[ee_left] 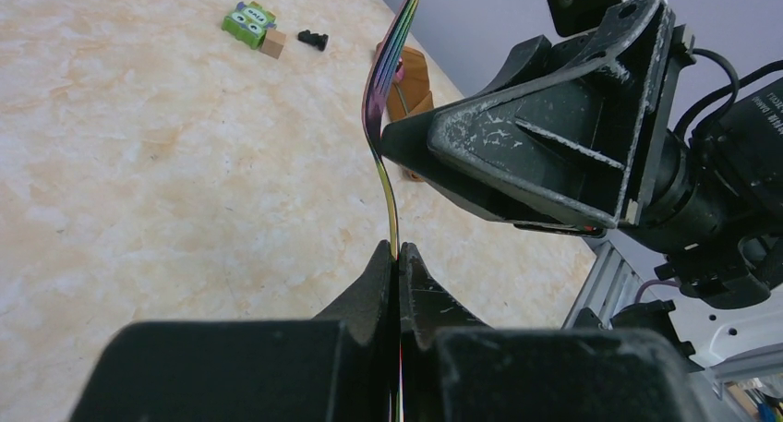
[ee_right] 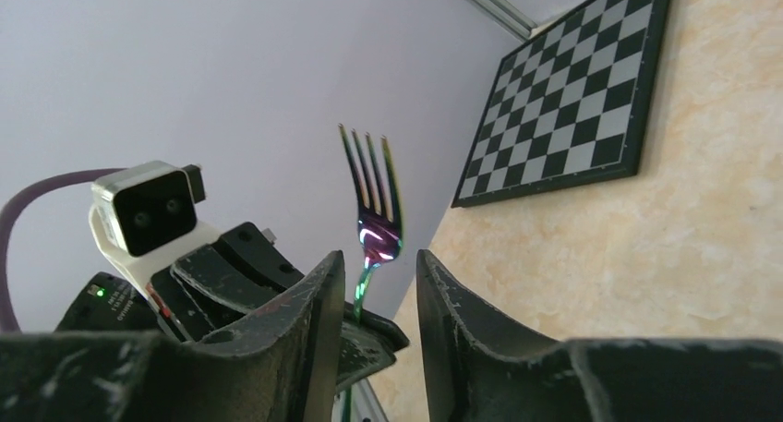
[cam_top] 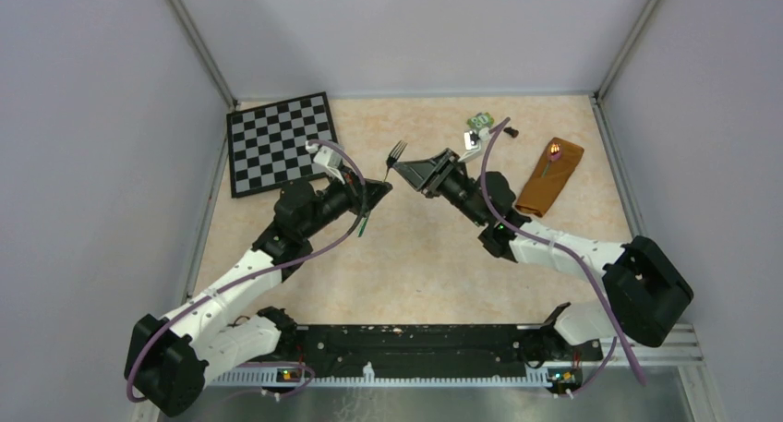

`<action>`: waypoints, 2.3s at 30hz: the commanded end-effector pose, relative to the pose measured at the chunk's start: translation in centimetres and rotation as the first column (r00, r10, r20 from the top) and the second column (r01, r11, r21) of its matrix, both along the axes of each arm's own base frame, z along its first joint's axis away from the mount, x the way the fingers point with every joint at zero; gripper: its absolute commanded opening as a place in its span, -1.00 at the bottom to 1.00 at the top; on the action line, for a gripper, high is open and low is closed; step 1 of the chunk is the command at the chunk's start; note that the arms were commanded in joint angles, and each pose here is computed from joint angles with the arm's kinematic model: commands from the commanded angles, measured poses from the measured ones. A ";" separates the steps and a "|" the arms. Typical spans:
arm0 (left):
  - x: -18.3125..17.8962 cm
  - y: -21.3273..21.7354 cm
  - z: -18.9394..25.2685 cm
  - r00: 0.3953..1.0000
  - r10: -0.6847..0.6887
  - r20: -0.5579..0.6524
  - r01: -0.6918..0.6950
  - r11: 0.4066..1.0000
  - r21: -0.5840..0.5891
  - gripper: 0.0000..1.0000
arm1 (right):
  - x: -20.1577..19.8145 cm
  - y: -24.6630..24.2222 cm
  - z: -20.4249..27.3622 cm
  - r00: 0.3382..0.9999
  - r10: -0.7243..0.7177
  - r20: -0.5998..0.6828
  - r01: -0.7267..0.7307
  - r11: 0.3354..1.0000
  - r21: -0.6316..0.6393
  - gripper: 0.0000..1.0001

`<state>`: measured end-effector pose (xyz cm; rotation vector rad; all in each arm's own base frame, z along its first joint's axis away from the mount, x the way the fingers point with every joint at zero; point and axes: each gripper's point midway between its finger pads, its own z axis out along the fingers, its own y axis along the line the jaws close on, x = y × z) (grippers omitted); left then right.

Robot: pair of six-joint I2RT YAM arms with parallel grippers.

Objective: Fold the napkin into a case and place the utensils inside
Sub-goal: Pass from the left arm to the right, then insert the fork into the folded napkin.

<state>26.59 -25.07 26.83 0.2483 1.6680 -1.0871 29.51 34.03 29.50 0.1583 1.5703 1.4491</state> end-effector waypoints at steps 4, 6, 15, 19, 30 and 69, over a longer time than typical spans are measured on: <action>-0.5 -0.4 2.1 0.999 -0.029 0.039 0.032 0.997 -0.069 -1.00 | 0.2 -1.3 1.6 0.998 -0.009 0.064 0.005 0.999 0.051 -0.30; -0.8 -0.7 2.3 0.998 -0.049 0.027 0.051 0.995 -0.091 -1.00 | 0.0 -1.3 2.2 0.996 0.008 0.088 -0.015 0.997 0.081 -0.31; -1.4 -1.3 2.5 0.996 -0.093 0.002 0.092 0.984 -0.154 -1.00 | 0.2 -1.3 2.6 0.994 0.038 0.099 -0.051 0.989 0.137 -0.45; -1.6 -1.5 2.5 0.994 -0.109 -0.002 0.107 0.980 -0.166 -1.00 | 0.4 -1.5 2.7 0.994 0.037 0.106 -0.052 0.988 0.145 -0.53; -0.9 -2.4 2.3 0.991 -0.133 -0.012 0.129 0.974 -0.186 -1.00 | 0.8 -1.5 2.2 0.983 0.088 0.159 -0.112 0.983 0.147 -1.00; 1.4 -31.5 -17.6 0.789 -0.428 -0.441 0.402 0.902 -0.157 -0.28 | 26.1 -49.8 -12.3 0.947 -0.311 0.074 0.284 0.713 -0.641 -1.00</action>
